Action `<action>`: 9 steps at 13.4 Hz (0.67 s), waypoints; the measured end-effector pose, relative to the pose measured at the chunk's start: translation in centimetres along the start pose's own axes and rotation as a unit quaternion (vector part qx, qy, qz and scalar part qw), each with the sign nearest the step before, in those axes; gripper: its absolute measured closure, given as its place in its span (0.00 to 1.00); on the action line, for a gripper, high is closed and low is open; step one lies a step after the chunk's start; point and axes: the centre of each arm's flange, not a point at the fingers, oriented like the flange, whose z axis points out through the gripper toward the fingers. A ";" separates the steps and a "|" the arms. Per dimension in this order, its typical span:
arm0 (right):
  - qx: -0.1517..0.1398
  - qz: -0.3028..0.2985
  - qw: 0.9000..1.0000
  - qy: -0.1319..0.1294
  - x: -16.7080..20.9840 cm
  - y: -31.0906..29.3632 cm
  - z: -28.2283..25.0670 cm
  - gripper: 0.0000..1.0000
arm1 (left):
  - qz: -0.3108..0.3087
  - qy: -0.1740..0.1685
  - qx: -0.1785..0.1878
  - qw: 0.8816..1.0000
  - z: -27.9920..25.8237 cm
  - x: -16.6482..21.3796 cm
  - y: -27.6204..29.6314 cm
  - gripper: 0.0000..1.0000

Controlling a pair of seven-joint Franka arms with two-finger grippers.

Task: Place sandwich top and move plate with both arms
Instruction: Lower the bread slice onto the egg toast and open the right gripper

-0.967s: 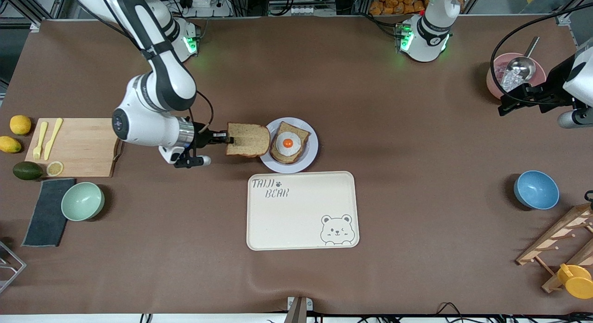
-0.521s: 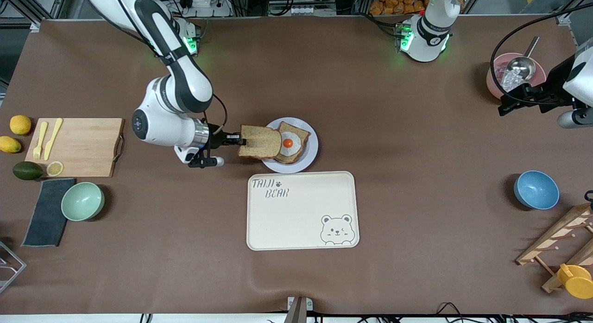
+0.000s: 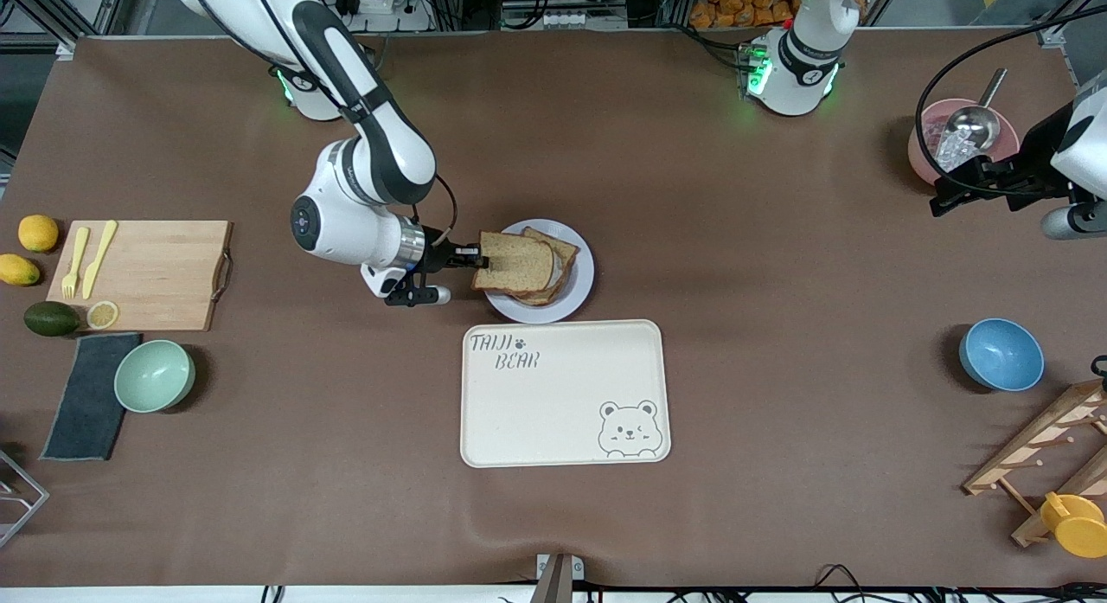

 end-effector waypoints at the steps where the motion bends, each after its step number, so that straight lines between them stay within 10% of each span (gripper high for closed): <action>1: 0.001 0.003 1.000 0.002 0.0 0.0 0.4 0.93 | 0.000 0.000 0.000 1.000 0.0 0.0 0.0 0.00; 9: 0.004 0.011 1.000 0.011 -1.1 -1.1 3.3 0.93 | 0.000 0.000 0.000 1.000 0.0 0.0 0.0 0.00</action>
